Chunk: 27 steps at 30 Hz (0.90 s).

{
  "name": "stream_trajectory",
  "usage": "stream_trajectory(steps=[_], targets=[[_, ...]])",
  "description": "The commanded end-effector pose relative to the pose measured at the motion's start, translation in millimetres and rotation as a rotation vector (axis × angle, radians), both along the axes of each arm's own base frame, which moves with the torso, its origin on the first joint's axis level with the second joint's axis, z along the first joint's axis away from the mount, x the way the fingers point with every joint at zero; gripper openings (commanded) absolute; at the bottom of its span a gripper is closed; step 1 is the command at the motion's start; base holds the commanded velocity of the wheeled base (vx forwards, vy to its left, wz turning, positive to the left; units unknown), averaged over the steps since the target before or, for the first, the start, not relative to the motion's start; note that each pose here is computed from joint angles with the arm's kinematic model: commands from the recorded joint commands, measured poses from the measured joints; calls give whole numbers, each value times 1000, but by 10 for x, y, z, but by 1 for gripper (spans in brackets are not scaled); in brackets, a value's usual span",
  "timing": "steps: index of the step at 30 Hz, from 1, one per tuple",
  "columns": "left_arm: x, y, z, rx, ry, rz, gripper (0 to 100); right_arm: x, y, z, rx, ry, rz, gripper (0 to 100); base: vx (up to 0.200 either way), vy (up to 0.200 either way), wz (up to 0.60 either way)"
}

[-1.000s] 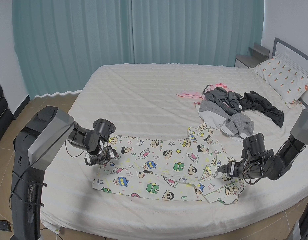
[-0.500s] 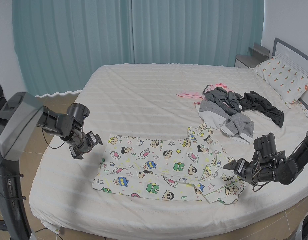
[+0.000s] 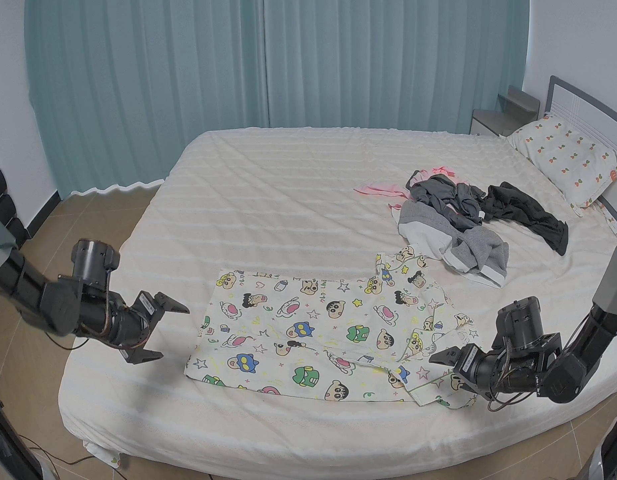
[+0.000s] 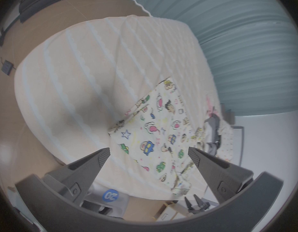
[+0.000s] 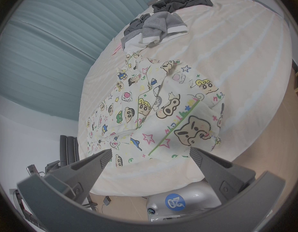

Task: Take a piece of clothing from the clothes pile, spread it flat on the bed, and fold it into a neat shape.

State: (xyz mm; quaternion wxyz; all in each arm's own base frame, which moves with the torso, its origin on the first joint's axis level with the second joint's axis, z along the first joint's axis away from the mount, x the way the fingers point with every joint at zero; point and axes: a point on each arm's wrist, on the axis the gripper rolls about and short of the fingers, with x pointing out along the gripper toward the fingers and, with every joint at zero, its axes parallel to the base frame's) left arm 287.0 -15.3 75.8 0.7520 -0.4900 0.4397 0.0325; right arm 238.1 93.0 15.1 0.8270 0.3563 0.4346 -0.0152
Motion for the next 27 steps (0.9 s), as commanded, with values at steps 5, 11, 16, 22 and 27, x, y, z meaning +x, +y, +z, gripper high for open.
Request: stream_trajectory(steps=[5,11,16,22,27], targets=[[-495,48,-177,-160,-42,57,100,-181,77,-655,-131,56,-55,100,0,0,0],[-524,45,-206,-159,-43,55,100,-176,71,-709,-115,-9,-73,100,0,0,0],[-525,41,-215,-158,-40,52,100,-174,60,-646,-93,-71,-91,100,0,0,0],[-529,38,-217,-157,-39,50,100,-125,15,-585,-81,-155,-147,100,0,0,0],[-528,34,-221,-157,-38,49,100,-101,-20,-560,-70,-174,-169,100,0,0,0]])
